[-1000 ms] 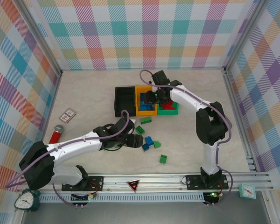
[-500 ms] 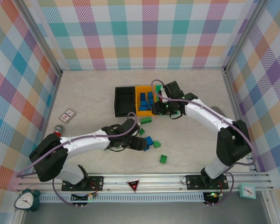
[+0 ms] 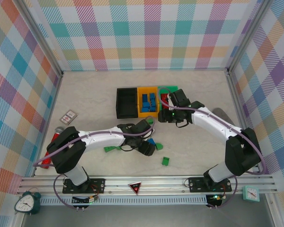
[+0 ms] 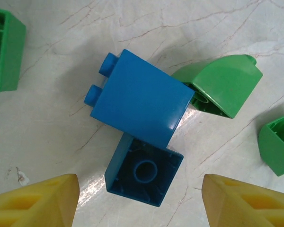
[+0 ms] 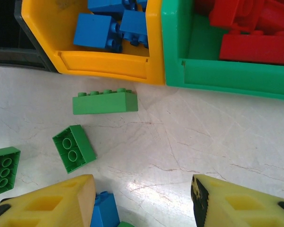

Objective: Sort the legos into containers by color
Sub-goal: Pick up the lego from the middle-left of the table.

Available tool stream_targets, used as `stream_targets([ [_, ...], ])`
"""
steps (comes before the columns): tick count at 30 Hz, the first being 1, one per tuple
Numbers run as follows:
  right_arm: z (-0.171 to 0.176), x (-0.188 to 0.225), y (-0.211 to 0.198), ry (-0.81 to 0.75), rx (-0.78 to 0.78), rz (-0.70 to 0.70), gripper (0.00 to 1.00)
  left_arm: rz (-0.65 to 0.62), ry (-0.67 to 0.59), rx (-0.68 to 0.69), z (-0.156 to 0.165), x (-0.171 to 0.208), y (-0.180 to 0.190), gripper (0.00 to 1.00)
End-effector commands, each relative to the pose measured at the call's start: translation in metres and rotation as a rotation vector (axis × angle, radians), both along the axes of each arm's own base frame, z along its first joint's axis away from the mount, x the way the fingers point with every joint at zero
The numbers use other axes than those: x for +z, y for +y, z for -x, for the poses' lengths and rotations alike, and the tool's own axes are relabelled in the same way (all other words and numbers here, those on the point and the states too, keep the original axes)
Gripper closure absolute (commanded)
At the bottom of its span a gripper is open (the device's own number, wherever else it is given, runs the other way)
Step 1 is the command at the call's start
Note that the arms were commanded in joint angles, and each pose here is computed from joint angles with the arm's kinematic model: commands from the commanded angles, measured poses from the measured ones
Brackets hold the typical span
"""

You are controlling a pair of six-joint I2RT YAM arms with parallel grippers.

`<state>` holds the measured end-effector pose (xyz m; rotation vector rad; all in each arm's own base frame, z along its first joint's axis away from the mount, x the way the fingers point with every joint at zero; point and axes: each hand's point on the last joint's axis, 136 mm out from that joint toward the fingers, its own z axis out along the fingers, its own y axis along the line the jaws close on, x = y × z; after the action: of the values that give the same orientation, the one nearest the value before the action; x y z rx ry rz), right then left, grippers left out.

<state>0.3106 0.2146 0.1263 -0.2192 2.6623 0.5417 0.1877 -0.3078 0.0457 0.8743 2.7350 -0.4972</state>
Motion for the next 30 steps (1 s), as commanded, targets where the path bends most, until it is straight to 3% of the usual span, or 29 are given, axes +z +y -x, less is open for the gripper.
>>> stream_targets([
  [1, 0.0, 0.005, -0.005, -0.023, -0.011, 0.007, 0.43, -0.034, 0.006, -0.094, 0.008, 0.001, 0.001, 0.31],
  [20, 0.011, -0.005, -0.031, -0.007, -0.082, -0.018, 0.43, -0.099, 0.007, -0.152, 0.001, -0.014, -0.004, 0.35],
  [23, 0.012, -0.005, -0.034, -0.01, -0.089, -0.013, 0.43, -0.088, 0.027, -0.16, 0.002, -0.017, -0.01, 0.43],
  [27, 0.015, -0.004, -0.037, -0.015, -0.095, -0.014, 0.43, -0.099, 0.029, -0.156, 0.002, -0.02, -0.011, 0.62],
  [30, 0.018, -0.004, -0.039, -0.015, -0.097, -0.008, 0.43, -0.067, -0.01, -0.14, -0.002, -0.002, -0.012, 0.66],
])
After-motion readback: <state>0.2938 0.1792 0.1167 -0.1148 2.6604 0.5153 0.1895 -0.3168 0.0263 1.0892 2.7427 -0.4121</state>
